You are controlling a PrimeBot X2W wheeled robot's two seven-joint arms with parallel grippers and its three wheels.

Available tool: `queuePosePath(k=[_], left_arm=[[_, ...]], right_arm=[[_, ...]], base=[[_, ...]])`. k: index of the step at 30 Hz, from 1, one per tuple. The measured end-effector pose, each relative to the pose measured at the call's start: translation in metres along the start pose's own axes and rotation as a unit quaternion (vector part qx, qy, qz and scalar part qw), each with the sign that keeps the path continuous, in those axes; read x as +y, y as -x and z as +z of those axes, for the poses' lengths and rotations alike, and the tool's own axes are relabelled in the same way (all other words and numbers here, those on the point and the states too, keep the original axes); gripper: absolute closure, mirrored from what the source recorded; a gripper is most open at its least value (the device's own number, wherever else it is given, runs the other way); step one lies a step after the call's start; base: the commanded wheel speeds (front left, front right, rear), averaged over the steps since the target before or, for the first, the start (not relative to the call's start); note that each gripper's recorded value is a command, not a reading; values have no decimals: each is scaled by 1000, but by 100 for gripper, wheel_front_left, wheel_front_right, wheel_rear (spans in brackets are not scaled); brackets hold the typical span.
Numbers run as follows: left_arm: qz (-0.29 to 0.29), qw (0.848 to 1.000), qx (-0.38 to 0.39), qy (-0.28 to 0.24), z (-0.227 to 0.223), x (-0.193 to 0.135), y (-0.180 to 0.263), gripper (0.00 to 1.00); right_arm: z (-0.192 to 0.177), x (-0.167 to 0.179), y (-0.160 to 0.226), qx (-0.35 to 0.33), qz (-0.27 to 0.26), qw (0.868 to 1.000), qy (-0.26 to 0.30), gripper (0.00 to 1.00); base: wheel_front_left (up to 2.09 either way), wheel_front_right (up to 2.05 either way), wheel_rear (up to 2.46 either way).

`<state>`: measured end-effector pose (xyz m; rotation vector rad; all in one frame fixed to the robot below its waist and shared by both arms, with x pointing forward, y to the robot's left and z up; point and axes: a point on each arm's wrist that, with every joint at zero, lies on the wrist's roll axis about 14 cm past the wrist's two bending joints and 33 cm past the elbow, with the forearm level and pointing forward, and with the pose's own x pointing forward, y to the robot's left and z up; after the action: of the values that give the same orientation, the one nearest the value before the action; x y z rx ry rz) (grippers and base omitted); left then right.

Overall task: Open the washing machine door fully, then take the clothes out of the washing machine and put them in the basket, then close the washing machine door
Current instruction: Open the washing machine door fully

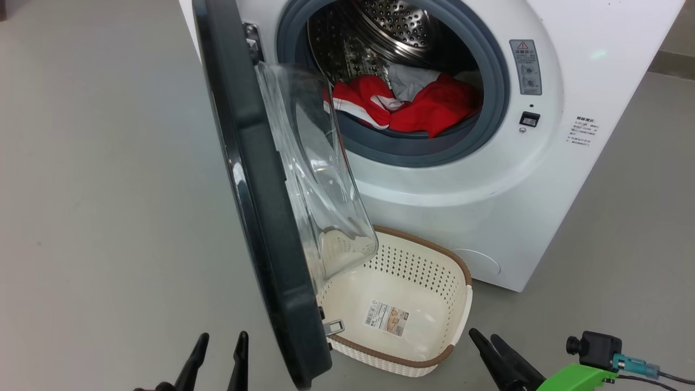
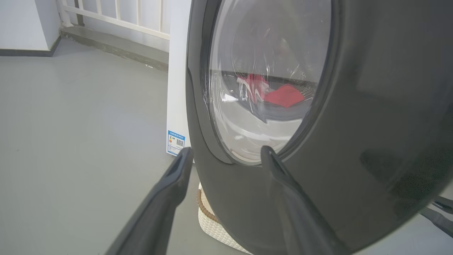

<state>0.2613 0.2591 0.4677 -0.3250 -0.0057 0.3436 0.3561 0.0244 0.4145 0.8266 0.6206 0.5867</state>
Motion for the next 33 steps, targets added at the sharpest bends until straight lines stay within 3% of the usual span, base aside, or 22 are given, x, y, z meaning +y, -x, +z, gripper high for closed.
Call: queuePosePath(k=[11,21,33], left_arm=[[0,1000,2,-1,-1,0,-2,0],[-2,1000,2,-1,-1,0,-2,0],[-7,1000,-1,-2,1,-2,-2,0]], right_arm=[[6,-14,2,-8,-4,994,111,0],[49,-2,2,-85,4,965,247,0],[73,12,18,-154,-6,935,320,0]], base=[[0,0,0],[0,0,0],[0,0,0]])
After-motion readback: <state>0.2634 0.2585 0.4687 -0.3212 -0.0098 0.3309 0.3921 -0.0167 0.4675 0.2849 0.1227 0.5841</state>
